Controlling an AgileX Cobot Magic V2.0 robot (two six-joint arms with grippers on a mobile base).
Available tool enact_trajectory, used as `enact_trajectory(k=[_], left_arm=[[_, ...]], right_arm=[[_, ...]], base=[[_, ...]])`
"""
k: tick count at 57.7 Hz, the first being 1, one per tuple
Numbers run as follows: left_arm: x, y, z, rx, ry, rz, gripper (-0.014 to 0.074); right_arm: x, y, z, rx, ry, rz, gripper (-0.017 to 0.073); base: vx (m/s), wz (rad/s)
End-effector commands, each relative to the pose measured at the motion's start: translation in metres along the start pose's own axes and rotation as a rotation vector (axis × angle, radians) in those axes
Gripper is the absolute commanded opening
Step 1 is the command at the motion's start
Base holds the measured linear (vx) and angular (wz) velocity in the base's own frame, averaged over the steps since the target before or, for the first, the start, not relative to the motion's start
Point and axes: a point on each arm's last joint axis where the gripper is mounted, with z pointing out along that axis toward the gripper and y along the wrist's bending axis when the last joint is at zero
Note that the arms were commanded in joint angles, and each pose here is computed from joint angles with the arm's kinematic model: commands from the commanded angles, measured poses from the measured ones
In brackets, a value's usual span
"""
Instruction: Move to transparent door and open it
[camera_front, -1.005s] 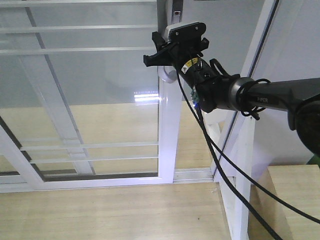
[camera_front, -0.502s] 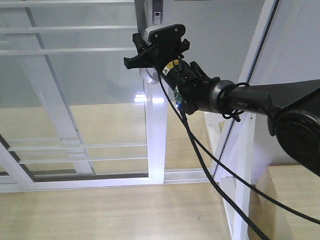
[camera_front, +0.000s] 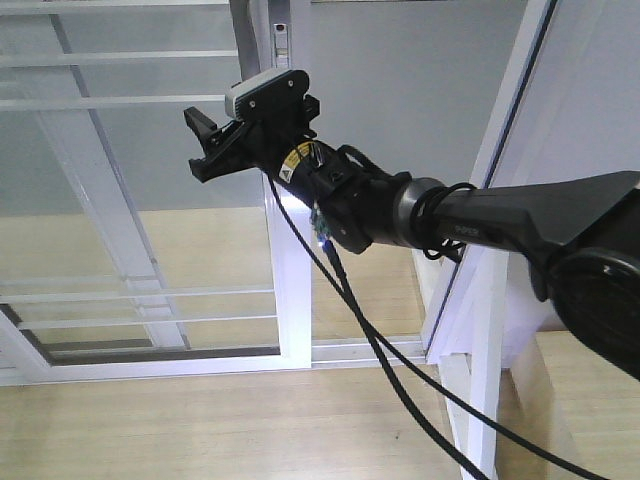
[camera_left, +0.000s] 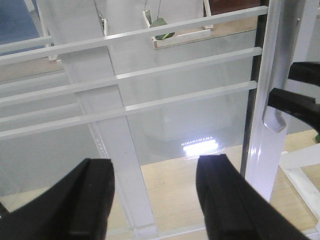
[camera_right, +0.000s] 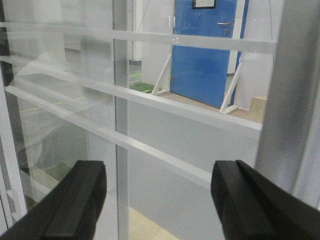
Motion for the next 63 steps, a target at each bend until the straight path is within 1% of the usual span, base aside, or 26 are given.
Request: enact_trajectory(k=[1,5,6,10,14,20,24,28,32,38,41,47,52,53,55,60,63], left_arm=[[-0.018,0.001,-0.005,-0.002,-0.112,-0.009,0.0481],[-0.018,0.001,-0.005,-0.002,-0.112,-0.009,0.0481],[-0.018,0.001,-0.005,-0.002,-0.112,-0.009,0.0481],[-0.019,0.001,-0.005,-0.002,-0.114,-0.009,0.0481],[-0.019,0.001,-0.005,-0.002,-0.114,-0.009,0.0481],[-0.019,0.001,-0.005,-0.002,-0.114,-0.009,0.0481],[-0.019,0.001,-0.005,-0.002,-0.116,-0.009,0.0481],[-0.019,0.001,-0.005,-0.003,-0.118,-0.009,0.0481],[-0.019,0.001,-0.005,-0.002,-0.118,-0.009,0.0481],[-0.019,0.001,-0.005,-0.003,-0.119,-0.009,0.0481],[-0.019,0.001,-0.005,-0.002,-0.118,-0.01,0.0481],[-0.013,0.0,0.001,0.002,-0.095,-0.017,0.0481],[-0.002,-0.003,0.015,0.014,-0.069,-0.055,0.0481],[0.007,-0.004,0.024,0.018,-0.069,-0.08,0.0481],[0.012,-0.005,0.029,0.018,-0.082,-0.089,0.0481],[0.023,-0.011,0.046,0.03,-0.163,-0.084,0.0481],[0.028,-0.019,0.058,0.059,-0.221,-0.072,0.0481]], right_arm=[[-0.068,-0.012,-0.013,0.044,-0.094,-0.027,0.055],[-0.078,-0.024,-0.024,0.091,0.071,-0.077,0.055],[-0.078,-0.027,-0.027,0.103,0.127,-0.08,0.055],[-0.09,-0.045,-0.045,0.16,0.266,-0.076,0.055],[-0.102,-0.064,-0.062,0.219,0.355,-0.066,0.055],[-0.121,-0.092,-0.096,0.307,0.343,-0.056,0.055],[-0.128,-0.11,-0.129,0.378,0.339,-0.045,0.0548],[-0.128,-0.123,-0.164,0.449,0.365,-0.026,0.0548],[-0.128,-0.13,-0.201,0.518,0.386,-0.01,0.0547],[-0.13,-0.132,-0.252,0.613,0.387,0.01,0.0547],[-0.132,-0.129,-0.274,0.654,0.376,0.016,0.0547],[-0.136,-0.118,-0.306,0.705,0.347,0.016,0.0547],[-0.137,-0.11,-0.322,0.726,0.322,0.01,0.0547],[-0.136,-0.106,-0.327,0.73,0.316,0.011,0.0547],[-0.136,-0.104,-0.33,0.729,0.309,0.007,0.0547],[-0.132,-0.101,-0.334,0.73,0.312,0.015,0.0547],[-0.13,-0.1,-0.334,0.73,0.317,0.018,0.0547]], base=[[0.0,0.0],[0.0,0.0],[0.0,0.0],[0.0,0.0],[0.0,0.0],[0.0,0.0],[0.0,0.0],[0.0,0.0],[0.0,0.0],[0.0,0.0],[0.0,0.0],[0.0,0.0],[0.0,0.0],[0.0,0.0],[0.0,0.0],[0.0,0.0],[0.0,0.0]])
